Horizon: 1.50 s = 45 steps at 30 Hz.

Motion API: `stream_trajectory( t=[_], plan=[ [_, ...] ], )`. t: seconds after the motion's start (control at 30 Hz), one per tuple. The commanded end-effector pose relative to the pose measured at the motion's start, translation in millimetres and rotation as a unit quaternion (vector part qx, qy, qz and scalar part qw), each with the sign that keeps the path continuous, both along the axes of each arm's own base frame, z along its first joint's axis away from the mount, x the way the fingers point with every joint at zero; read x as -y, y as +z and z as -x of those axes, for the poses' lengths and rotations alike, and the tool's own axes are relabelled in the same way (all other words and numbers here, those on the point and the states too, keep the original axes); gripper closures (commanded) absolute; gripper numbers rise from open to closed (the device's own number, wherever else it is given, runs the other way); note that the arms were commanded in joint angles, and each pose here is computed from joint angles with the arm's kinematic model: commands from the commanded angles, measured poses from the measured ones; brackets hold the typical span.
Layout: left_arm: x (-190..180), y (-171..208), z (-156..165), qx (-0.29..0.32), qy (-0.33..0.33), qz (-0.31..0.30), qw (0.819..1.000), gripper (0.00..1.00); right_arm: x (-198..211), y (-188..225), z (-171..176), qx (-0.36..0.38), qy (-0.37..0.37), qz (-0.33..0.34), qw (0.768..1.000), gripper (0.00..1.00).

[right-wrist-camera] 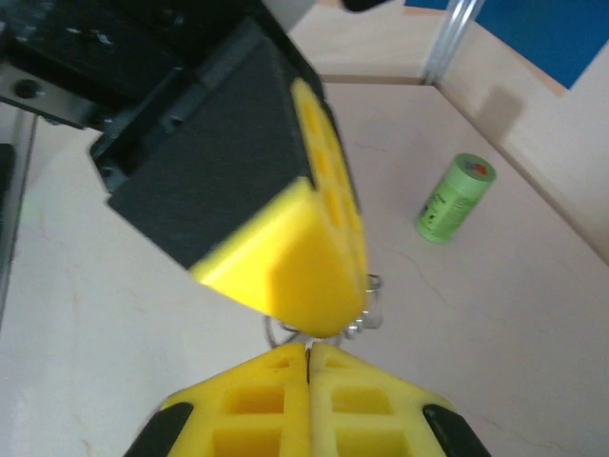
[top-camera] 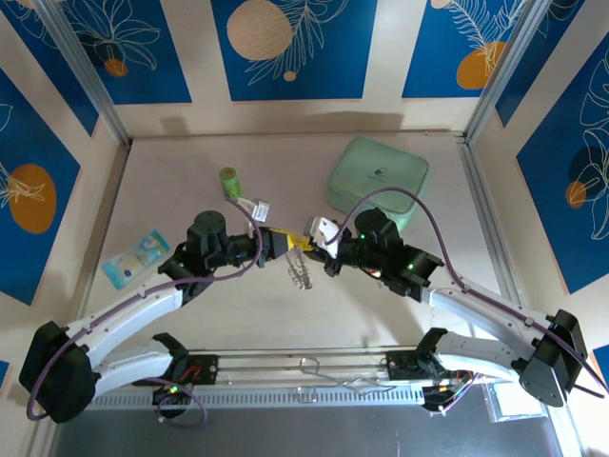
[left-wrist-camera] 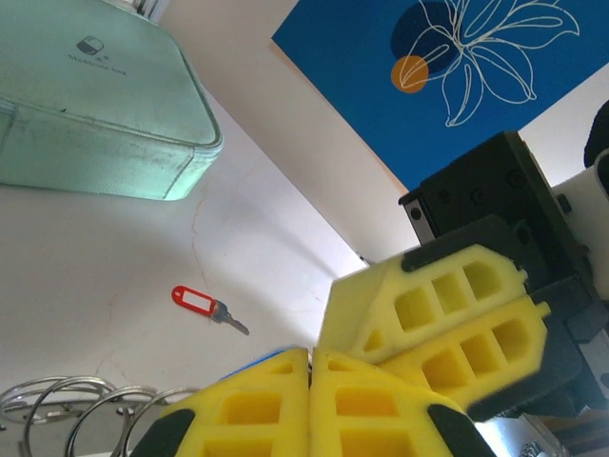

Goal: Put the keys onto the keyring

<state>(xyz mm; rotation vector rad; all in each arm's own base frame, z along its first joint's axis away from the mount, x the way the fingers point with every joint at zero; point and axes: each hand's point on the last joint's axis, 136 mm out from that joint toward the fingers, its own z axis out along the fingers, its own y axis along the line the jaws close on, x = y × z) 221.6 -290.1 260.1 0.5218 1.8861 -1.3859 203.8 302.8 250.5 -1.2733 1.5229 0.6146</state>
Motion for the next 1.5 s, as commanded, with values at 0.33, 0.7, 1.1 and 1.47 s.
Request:
stream_trajectory(
  t=[0.33,0.7,1.1,1.47],
  plan=[
    [-3.5,32.9,-5.2,0.064,0.022,0.025,0.997,1.0,-15.0,1.5,20.5,-0.048,0.058,-0.012,0.997,1.0],
    [-3.9,41.1,0.4,0.124,0.013,0.033,0.992,1.0,-5.0,8.3,22.7,-0.067,0.055,-0.042,0.995,0.59],
    [-5.0,46.4,39.0,0.374,-0.058,0.059,0.924,1.0,38.8,23.4,10.7,-0.146,0.035,-0.106,0.983,0.66],
    [0.6,43.6,58.7,0.42,-0.112,0.096,0.896,1.0,9.7,19.7,24.6,-0.148,0.105,-0.086,0.98,0.69]
  ],
)
